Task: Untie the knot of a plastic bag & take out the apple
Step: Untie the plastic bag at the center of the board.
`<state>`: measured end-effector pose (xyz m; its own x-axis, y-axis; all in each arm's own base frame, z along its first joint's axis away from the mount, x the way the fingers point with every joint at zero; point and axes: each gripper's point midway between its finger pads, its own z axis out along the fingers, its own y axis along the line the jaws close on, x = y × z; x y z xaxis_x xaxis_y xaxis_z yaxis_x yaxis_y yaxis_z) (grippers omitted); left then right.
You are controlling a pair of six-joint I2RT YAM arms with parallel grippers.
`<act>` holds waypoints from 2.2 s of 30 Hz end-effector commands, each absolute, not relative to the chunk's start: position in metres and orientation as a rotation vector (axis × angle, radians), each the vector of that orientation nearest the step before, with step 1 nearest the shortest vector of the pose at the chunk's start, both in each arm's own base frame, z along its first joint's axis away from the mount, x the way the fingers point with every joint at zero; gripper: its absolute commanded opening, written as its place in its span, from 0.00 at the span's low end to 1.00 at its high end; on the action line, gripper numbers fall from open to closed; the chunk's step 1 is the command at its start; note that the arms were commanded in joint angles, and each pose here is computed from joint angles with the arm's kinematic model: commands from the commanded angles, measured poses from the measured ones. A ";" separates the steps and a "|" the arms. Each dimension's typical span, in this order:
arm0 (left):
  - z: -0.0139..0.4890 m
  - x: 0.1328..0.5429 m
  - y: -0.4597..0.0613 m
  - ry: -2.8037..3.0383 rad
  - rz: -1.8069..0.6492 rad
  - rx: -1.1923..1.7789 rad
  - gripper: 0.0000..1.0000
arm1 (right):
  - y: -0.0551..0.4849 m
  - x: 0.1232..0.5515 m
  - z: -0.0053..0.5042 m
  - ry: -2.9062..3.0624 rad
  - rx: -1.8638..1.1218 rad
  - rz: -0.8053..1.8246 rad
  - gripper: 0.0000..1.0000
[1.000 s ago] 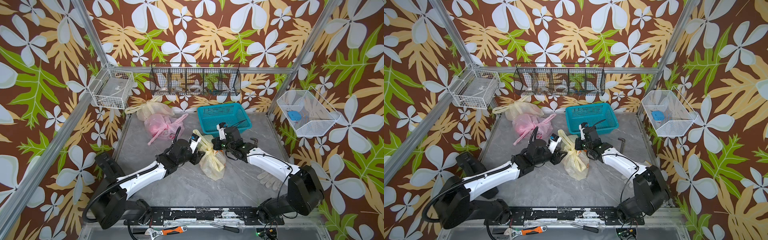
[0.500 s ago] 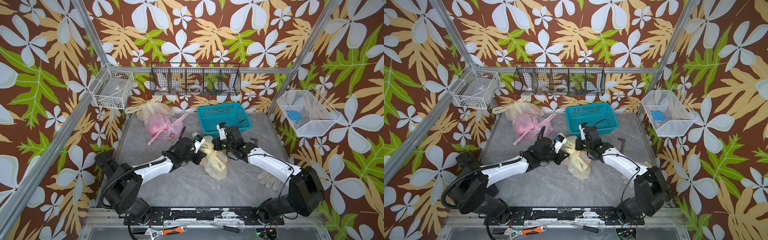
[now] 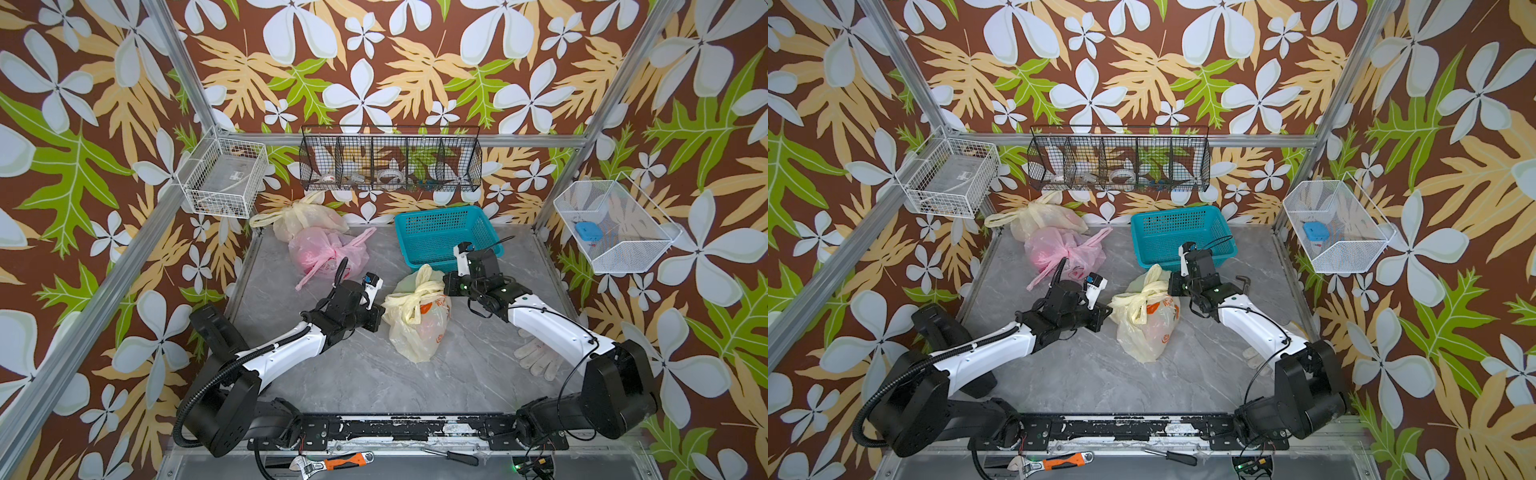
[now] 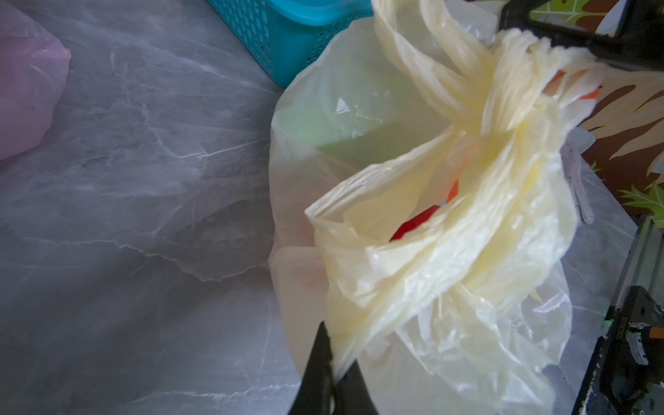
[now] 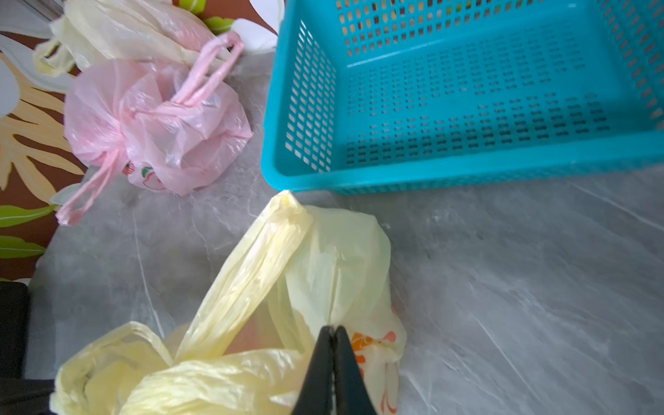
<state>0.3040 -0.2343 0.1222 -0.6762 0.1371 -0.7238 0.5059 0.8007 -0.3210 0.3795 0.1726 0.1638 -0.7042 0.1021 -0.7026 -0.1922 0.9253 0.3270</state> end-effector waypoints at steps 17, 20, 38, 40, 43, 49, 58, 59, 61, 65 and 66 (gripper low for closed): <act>0.200 0.313 -0.274 2.002 -0.709 0.646 0.58 | 0.221 0.348 0.221 2.183 -0.739 0.350 0.74; 0.195 0.307 -0.297 2.012 -0.752 0.724 0.60 | 0.225 0.349 0.201 2.241 -0.797 0.251 0.80; 0.112 0.287 -0.321 2.269 -0.793 0.845 0.26 | 0.216 0.364 0.157 2.270 -0.798 0.101 0.18; 0.108 0.286 -0.321 2.281 -0.803 0.831 0.32 | 0.217 0.365 0.160 2.260 -0.790 0.104 0.09; 0.105 0.284 -0.320 2.277 -0.823 0.804 0.48 | 0.217 0.366 0.165 2.247 -0.777 0.110 0.00; 0.108 0.282 -0.326 2.252 -0.880 0.797 0.45 | 0.219 0.365 0.182 2.182 -0.695 0.174 0.00; 0.122 0.297 -0.293 2.230 -0.657 0.694 0.00 | 0.174 0.374 0.233 2.068 -0.217 0.201 0.00; 0.124 0.298 -0.287 2.226 -0.626 0.677 0.00 | 0.171 0.374 0.239 2.050 -0.160 0.278 0.00; 0.128 0.299 -0.273 2.221 -0.575 0.633 0.00 | 0.164 0.376 0.246 2.009 -0.064 0.392 0.00; 0.153 0.296 -0.246 2.144 -0.558 0.520 0.00 | 0.136 0.382 0.239 1.970 0.131 0.478 0.00; 0.162 0.292 -0.241 2.105 -0.565 0.505 0.00 | 0.131 0.383 0.236 1.968 0.167 0.510 0.00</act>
<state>0.2906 -0.2600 0.1516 -0.5632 0.1983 -0.8022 0.5954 0.7706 -0.2275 0.3724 0.1381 0.2200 -0.4954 0.1463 -0.8562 -0.1562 0.9546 0.2535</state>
